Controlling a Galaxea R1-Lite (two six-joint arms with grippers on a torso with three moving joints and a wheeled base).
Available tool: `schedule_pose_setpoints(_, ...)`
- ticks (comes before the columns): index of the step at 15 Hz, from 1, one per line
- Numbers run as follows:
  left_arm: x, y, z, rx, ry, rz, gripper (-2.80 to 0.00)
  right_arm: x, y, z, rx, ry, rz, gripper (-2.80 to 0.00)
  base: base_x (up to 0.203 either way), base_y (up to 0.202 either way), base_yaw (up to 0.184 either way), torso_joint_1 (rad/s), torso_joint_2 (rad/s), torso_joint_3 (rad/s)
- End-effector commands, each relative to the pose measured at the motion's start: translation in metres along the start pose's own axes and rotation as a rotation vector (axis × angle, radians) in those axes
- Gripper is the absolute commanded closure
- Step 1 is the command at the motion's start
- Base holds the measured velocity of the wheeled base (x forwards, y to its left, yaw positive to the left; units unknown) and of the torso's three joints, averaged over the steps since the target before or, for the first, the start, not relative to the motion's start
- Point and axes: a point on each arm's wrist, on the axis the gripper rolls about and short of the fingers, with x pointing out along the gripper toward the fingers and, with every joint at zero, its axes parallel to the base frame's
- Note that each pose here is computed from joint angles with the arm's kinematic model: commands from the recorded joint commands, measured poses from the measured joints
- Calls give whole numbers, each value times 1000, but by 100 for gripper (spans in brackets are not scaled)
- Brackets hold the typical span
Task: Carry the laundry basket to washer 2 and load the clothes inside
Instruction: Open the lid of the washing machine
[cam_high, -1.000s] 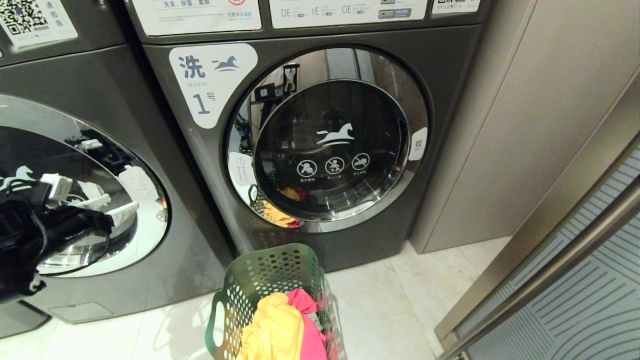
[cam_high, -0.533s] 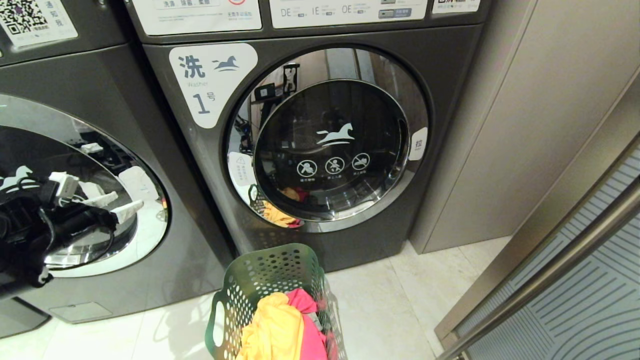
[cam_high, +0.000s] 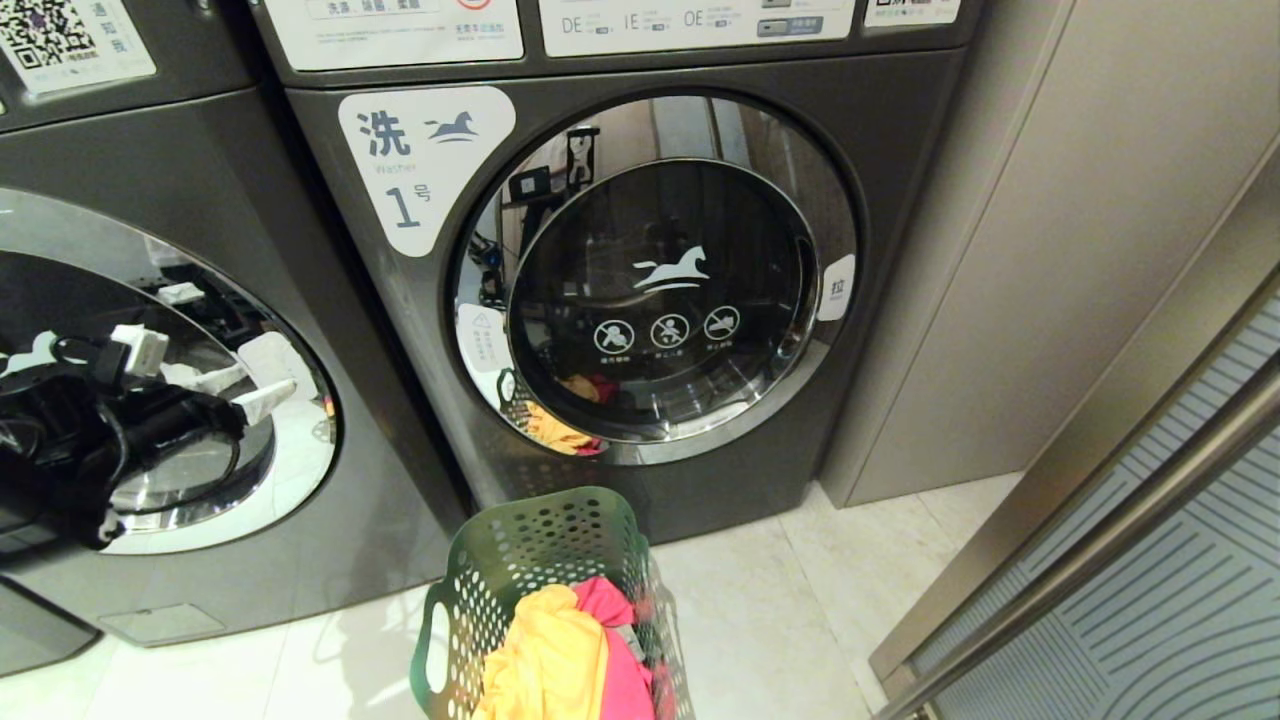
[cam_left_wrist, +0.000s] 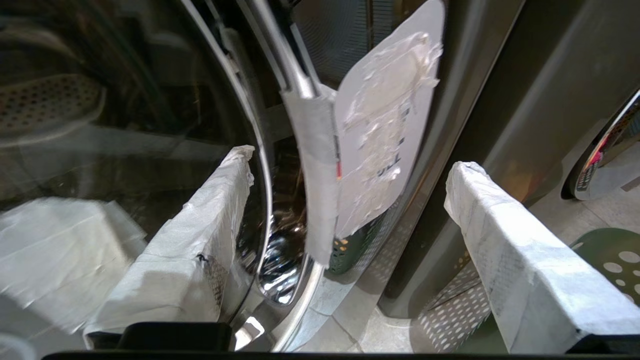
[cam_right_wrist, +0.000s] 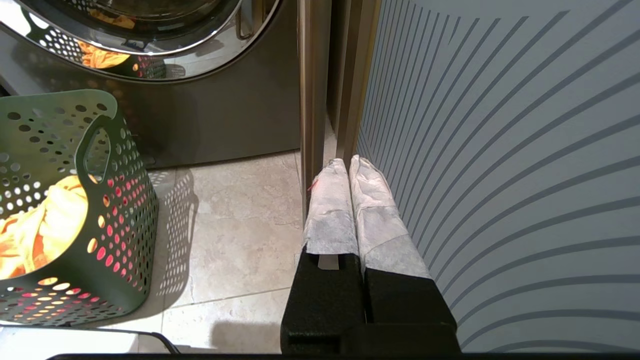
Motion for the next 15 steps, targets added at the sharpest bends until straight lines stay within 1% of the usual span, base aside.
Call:
schedule_pose_setpoints(1, 5, -2, -1, 7, -7, -13, -280, 0, 0, 0, 0, -1, 1, 0, 0, 0, 0, 0, 0, 0)
schedule_pose_setpoints(8, 19, -14, -6, 4, -7, -60, -280, 0, 0, 0, 0, -1, 1, 0, 0, 0, 0, 0, 0, 0)
schedule_pose_setpoints(10, 20, -17, -8, -1, -6, -111, -280, 0, 0, 0, -1, -1, 1, 0, 0, 0, 0, 0, 0, 0)
schedule_pose_setpoints(13, 14, -15, -8, -6, 0, -105, -280, 0, 0, 0, 0, -1, 1, 0, 0, 0, 0, 0, 0, 0)
schedule_pose_setpoints(15, 9, -11, -7, 0, -2, -89, -280, 0, 0, 0, 0, -1, 1, 0, 0, 0, 0, 0, 0, 0)
